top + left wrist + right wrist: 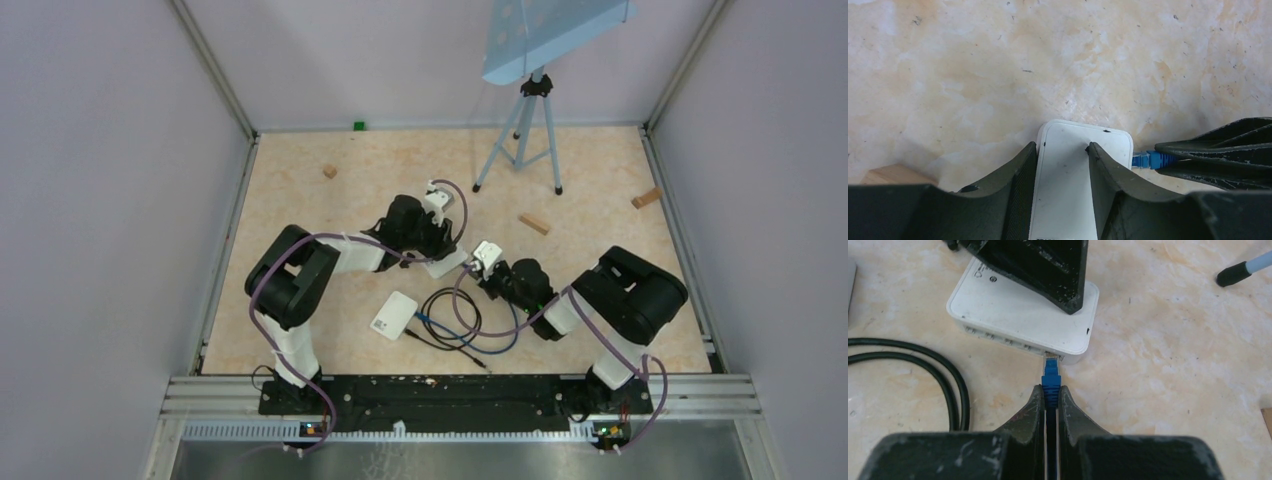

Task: Insert the plug into the switch port
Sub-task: Insert the connector into the switch port.

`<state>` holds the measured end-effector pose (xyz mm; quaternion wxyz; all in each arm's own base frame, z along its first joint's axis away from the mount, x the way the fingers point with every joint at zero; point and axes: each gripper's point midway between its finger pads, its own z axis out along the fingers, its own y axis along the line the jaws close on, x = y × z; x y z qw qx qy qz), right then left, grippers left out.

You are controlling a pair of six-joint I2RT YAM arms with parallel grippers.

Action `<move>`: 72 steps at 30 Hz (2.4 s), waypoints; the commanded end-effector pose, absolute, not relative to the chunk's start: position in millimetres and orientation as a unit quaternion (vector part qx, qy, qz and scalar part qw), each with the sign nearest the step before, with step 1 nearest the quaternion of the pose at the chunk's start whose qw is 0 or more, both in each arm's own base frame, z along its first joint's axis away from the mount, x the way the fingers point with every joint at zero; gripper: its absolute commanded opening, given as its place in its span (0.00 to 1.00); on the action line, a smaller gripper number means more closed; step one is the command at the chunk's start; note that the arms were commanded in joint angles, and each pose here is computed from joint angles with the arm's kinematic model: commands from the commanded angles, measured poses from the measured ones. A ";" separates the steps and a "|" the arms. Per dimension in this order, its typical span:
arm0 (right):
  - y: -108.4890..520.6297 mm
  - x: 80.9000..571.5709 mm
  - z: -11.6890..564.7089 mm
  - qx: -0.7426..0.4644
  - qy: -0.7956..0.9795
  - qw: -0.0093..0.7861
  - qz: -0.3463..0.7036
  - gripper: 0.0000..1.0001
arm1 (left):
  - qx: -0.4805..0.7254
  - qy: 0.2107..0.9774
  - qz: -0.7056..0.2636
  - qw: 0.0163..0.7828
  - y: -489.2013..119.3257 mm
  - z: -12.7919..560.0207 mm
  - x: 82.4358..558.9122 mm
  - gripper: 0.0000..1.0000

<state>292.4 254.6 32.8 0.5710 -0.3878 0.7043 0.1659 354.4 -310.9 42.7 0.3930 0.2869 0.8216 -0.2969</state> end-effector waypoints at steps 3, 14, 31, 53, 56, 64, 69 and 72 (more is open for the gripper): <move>274.6 291.2 76.1 -0.382 0.632 0.644 0.199 0.00 | 0.316 0.826 -0.327 0.332 -324.1 24.0 321.9 0.47; 261.1 291.2 66.5 -0.357 0.657 0.642 0.171 0.00 | 0.233 0.842 -0.335 0.352 -296.0 41.8 342.3 0.59; 275.8 266.7 49.6 -0.382 0.664 0.612 0.197 0.00 | 0.207 0.846 -0.344 0.351 -277.1 46.4 343.7 0.66; 277.7 276.9 28.8 -0.379 0.708 0.570 0.175 0.00 | 0.217 0.846 -0.358 0.331 -280.8 37.1 332.4 0.60; 278.3 279.4 30.6 -0.374 0.707 0.574 0.174 0.00 | 0.220 0.845 -0.359 0.330 -281.9 36.2 331.7 0.60; 283.6 284.3 39.7 -0.356 0.701 0.589 0.186 0.00 | 0.227 0.844 -0.356 0.331 -283.1 34.3 329.6 0.58; 284.3 283.2 47.4 -0.348 0.693 0.600 0.196 0.00 | 0.229 0.843 -0.355 0.333 -283.2 34.6 329.5 0.57; 284.4 283.4 52.3 -0.344 0.690 0.605 0.199 0.00 | 0.230 0.844 -0.353 0.333 -282.7 34.1 329.6 0.57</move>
